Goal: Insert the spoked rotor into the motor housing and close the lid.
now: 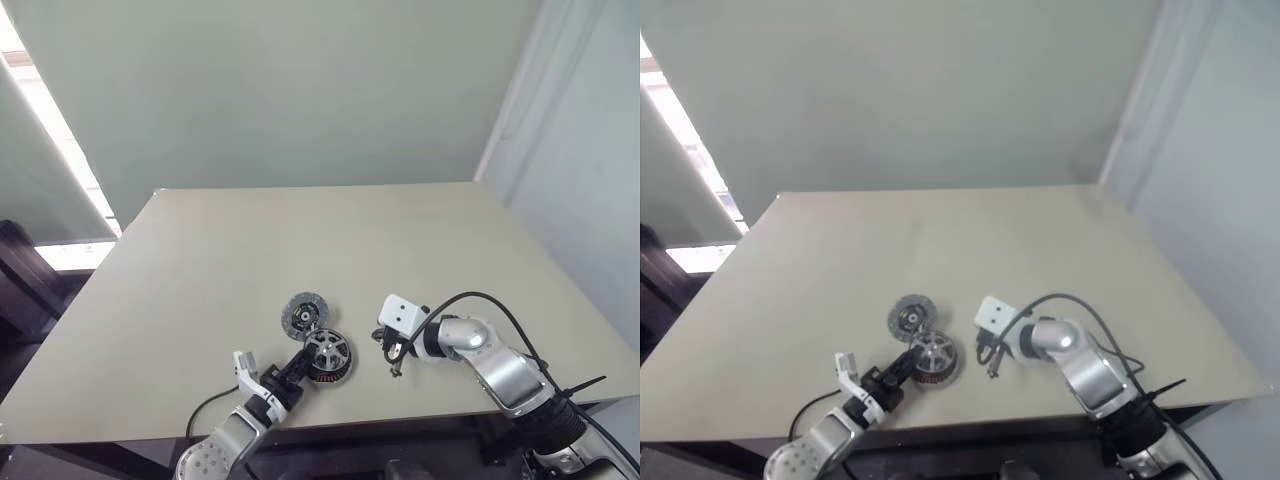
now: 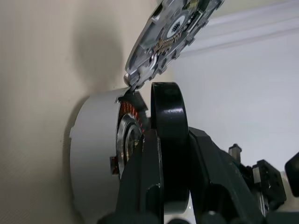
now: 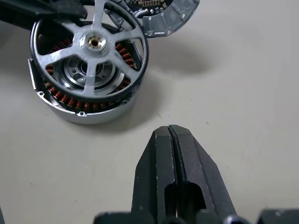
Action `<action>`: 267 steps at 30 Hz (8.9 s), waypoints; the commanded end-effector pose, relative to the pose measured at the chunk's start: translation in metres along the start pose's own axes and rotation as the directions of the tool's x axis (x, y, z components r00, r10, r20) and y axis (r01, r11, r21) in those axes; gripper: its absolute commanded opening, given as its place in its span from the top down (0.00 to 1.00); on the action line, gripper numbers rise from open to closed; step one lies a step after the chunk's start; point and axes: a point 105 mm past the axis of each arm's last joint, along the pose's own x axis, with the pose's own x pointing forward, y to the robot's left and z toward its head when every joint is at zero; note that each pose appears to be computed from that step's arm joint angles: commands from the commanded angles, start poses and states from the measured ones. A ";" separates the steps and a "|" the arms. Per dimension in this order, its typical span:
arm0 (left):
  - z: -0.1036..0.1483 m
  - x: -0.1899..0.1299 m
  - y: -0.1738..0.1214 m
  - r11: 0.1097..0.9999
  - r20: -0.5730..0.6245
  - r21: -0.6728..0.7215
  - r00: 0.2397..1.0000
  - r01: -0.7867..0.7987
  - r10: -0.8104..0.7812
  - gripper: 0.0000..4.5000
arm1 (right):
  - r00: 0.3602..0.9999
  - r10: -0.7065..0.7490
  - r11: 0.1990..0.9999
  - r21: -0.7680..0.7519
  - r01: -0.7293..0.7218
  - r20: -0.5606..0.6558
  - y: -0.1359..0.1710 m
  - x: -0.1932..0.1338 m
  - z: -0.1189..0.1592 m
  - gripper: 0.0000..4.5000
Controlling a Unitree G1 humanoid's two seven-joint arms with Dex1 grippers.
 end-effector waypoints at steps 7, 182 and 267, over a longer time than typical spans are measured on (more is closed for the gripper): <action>0.000 -0.007 0.007 0.999 -0.018 0.008 0.998 -0.054 0.054 0.92 | 0.998 -0.032 0.999 -0.038 0.034 0.053 -0.007 -0.004 0.016 1.00; 0.046 -0.074 -0.021 0.303 -0.144 0.949 0.973 0.084 0.180 0.00 | 0.951 0.310 0.902 -0.324 -0.286 0.021 0.084 0.056 0.072 0.98; 0.035 -0.083 -0.020 0.247 -0.200 0.954 0.973 0.167 0.117 0.00 | 0.924 0.369 0.666 -0.665 -0.337 -0.098 0.061 0.043 0.037 0.01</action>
